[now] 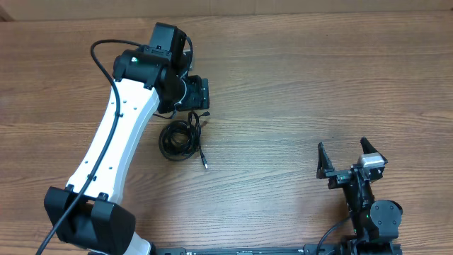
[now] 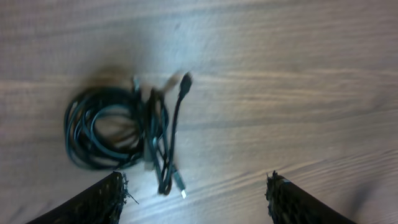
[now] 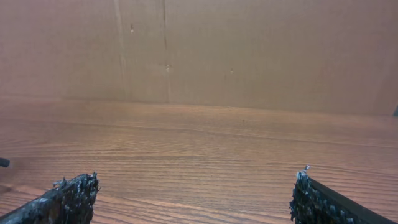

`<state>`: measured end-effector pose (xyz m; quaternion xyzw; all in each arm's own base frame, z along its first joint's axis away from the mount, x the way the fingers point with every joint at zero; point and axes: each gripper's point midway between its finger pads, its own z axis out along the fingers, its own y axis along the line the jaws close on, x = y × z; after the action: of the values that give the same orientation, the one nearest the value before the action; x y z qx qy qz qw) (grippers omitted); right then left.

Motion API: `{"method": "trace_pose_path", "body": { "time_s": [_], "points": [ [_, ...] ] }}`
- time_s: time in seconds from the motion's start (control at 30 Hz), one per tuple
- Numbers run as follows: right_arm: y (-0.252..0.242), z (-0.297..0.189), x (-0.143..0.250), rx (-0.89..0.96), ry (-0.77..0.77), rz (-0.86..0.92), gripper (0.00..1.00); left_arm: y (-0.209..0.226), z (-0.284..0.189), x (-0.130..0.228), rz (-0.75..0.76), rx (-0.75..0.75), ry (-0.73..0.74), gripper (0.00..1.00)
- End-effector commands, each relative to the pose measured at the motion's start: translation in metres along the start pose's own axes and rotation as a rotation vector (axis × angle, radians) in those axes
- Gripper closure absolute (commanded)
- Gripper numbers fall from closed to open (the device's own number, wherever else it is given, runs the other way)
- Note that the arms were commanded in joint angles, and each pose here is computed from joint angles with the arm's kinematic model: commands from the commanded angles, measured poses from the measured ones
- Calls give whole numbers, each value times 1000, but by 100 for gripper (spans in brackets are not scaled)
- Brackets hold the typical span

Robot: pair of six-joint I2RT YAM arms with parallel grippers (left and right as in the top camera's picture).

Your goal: Untangle cables

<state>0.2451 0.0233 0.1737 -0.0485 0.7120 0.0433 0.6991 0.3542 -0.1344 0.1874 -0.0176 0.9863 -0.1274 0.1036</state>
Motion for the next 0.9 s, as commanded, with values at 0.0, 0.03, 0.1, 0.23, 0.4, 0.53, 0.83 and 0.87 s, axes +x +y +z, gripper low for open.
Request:
{"method": "trace_pose_path", "body": {
  "time_s": [0.0,0.03,0.1,0.23,0.4,0.53,0.83,0.87],
  "points": [
    [-2,0,2,12,-4,2,0,5,23,17,-18,-44,100,24],
    [-2,0,2,12,-4,2,0,6,28,23,-18,-54,128,24],
    [-2,0,2,12,-4,2,0,7,41,36,-15,-77,196,24],
    [-2,0,2,12,-4,2,0,22,68,44,-52,-186,251,26],
    [-2,0,2,12,-4,2,0,39,93,54,-105,-266,320,32],
    [-2,0,2,12,-4,2,0,40,107,51,-104,-266,322,57],
    [-2,0,2,12,-4,2,0,22,70,24,-58,-231,259,96],
    [-2,0,2,12,-4,2,0,18,59,18,-41,-222,244,96]
  ]
}}
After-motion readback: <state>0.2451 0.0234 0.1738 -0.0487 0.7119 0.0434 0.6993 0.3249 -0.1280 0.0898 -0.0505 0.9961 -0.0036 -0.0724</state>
